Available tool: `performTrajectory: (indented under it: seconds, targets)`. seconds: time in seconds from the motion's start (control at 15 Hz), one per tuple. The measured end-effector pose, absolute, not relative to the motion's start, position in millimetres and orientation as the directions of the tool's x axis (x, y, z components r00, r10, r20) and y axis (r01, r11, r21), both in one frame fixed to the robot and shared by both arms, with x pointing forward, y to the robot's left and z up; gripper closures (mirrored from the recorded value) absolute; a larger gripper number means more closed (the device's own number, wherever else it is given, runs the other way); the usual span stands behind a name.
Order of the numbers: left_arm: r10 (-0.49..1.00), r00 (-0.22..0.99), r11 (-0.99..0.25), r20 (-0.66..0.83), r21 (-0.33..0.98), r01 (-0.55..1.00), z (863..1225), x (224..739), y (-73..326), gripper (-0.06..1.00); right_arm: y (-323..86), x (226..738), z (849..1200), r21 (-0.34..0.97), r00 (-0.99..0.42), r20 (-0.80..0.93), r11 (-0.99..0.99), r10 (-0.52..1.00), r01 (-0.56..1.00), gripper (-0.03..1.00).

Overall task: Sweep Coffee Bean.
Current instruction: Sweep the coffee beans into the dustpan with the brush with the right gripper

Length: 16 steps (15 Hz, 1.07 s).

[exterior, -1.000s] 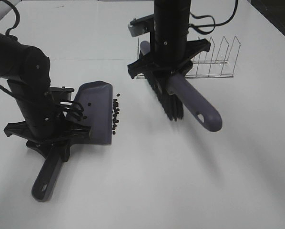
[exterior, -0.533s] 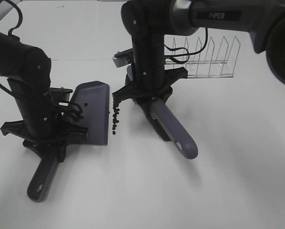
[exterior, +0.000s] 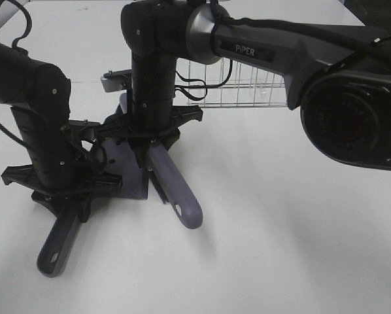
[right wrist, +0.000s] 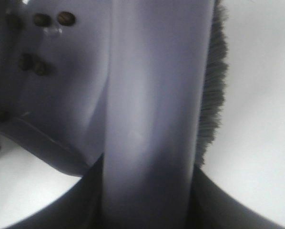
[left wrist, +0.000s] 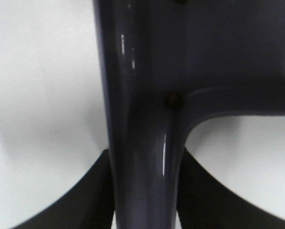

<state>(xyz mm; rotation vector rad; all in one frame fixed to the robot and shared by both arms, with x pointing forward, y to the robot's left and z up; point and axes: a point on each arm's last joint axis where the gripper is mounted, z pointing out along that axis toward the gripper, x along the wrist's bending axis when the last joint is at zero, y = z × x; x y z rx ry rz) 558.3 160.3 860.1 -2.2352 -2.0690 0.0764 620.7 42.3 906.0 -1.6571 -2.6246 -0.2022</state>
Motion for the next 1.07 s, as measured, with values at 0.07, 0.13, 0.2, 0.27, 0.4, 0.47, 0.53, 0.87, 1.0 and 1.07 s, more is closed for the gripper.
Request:
performTrajectory:
  seconds: [0.07, 0.13, 0.2, 0.27, 0.4, 0.47, 0.53, 0.87, 1.0, 1.07]
  targets:
    - [0.997, 0.079, -0.075, 0.028, -0.103, 0.992, 860, 558, 160, 0.59, 47, 622, 914, 0.121, -0.436, 0.114, 0.423, 0.893, 0.898, 0.67]
    - [0.996, 0.08, -0.076, 0.027, -0.103, 0.992, 860, 558, 160, 0.59, 50, 623, 932, 0.171, -0.444, 0.128, 0.421, 0.887, 0.891, 0.67]
    - [0.996, 0.08, -0.076, 0.027, -0.103, 0.992, 860, 558, 160, 0.59, 48, 625, 942, 0.201, -0.455, 0.098, 0.43, 0.885, 0.88, 0.67]
    - [0.996, 0.08, -0.076, 0.027, -0.103, 0.992, 860, 558, 160, 0.59, 44, 626, 956, 0.237, -0.464, 0.06, 0.439, 0.884, 0.867, 0.67]
    - [0.996, 0.08, -0.076, 0.027, -0.103, 0.992, 860, 558, 160, 0.59, 35, 628, 989, 0.319, -0.469, -0.014, 0.449, 0.883, 0.835, 0.67]
    - [0.996, 0.08, -0.076, 0.027, -0.103, 0.992, 860, 558, 160, 0.59, 29, 629, 1005, 0.352, -0.468, -0.041, 0.452, 0.883, 0.82, 0.67]
    - [0.996, 0.08, -0.076, 0.027, -0.103, 0.992, 860, 558, 160, 0.59, 25, 629, 1017, 0.378, -0.47, -0.057, 0.455, 0.881, 0.806, 0.67]
    - [0.996, 0.079, -0.076, 0.027, -0.103, 0.992, 860, 559, 160, 0.59, -11, 643, 1050, 0.428, -0.442, -0.102, 0.44, 0.891, 0.789, 0.67]
    - [0.996, 0.08, -0.077, 0.028, -0.102, 0.992, 860, 559, 160, 0.59, -30, 646, 1037, 0.372, -0.422, -0.118, 0.434, 0.899, 0.82, 0.67]
    - [0.996, 0.088, -0.084, 0.034, -0.1, 0.991, 860, 559, 161, 0.59, -37, 647, 1023, 0.326, -0.416, -0.127, 0.434, 0.9, 0.84, 0.67]
